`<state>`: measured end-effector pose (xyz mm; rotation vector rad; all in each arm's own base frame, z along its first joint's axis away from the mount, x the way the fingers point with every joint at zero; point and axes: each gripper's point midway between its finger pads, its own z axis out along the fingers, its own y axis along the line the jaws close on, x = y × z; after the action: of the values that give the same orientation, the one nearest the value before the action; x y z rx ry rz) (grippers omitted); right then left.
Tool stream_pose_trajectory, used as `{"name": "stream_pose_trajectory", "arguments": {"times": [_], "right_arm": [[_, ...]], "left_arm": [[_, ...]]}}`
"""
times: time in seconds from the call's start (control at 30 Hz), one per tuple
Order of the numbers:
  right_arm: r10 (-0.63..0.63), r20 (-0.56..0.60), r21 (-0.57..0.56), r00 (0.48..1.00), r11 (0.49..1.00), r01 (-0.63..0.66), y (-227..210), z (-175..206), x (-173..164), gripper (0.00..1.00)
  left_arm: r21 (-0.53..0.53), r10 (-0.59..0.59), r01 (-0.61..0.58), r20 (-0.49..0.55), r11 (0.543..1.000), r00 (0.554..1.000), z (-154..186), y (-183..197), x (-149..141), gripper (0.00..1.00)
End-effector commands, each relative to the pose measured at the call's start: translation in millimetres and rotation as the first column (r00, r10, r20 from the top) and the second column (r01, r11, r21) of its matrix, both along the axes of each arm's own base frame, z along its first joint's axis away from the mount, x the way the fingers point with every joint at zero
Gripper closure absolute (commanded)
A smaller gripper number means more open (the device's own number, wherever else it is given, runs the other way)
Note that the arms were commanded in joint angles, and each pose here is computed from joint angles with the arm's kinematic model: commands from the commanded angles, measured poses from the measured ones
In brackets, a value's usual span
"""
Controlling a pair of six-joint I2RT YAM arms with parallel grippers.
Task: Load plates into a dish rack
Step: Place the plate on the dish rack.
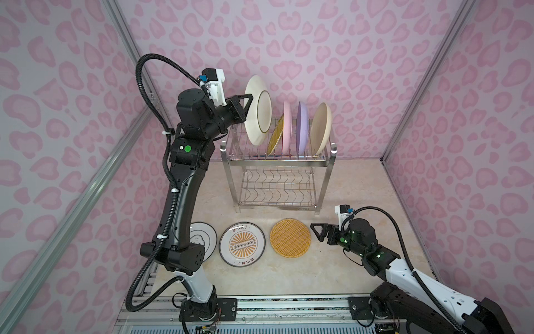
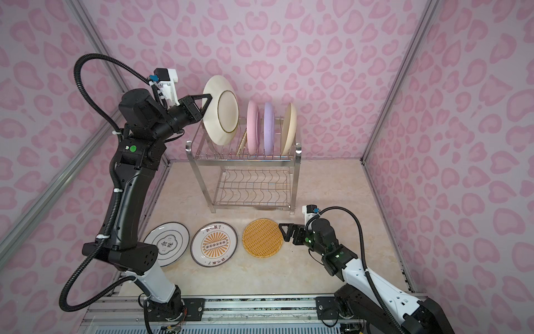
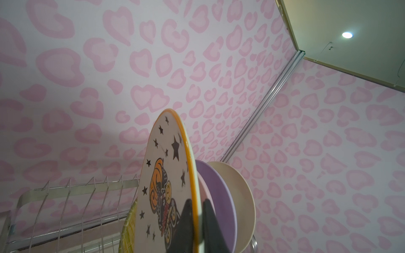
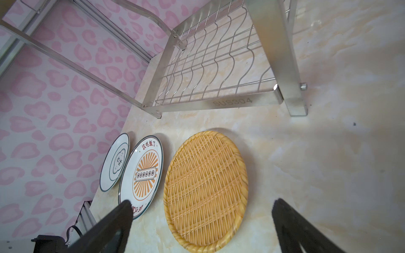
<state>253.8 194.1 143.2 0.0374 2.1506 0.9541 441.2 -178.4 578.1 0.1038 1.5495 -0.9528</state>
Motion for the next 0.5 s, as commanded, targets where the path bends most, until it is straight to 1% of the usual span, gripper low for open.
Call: {"name": "stream_pose_trajectory", "arguments": {"times": [0.0,0.17,0.37,0.47], "right_arm": [[-0.010,0.030,0.008,0.999,1.000,0.010,1.4,6.9,4.1,0.01],[-0.014,0.026,0.004,1.000,1.000,0.014,0.5,4.5,3.8,0.01],[-0.014,0.022,0.005,1.000,1.000,0.014,0.8,3.4,3.7,0.01],[-0.011,0.025,0.001,1.000,1.000,0.011,0.8,4.7,3.3,0.01]], "left_arm": [[-0.040,0.000,0.007,0.166,0.999,0.986,40.1,1.6,-8.0,0.96],[-0.026,0.010,-0.006,0.153,1.000,0.988,33.2,0.8,-2.6,0.96],[0.003,0.034,-0.035,0.123,0.999,0.992,16.2,-5.5,4.5,0.96],[0.030,0.063,-0.067,0.117,0.997,0.991,8.9,-8.0,6.9,0.96]]}}
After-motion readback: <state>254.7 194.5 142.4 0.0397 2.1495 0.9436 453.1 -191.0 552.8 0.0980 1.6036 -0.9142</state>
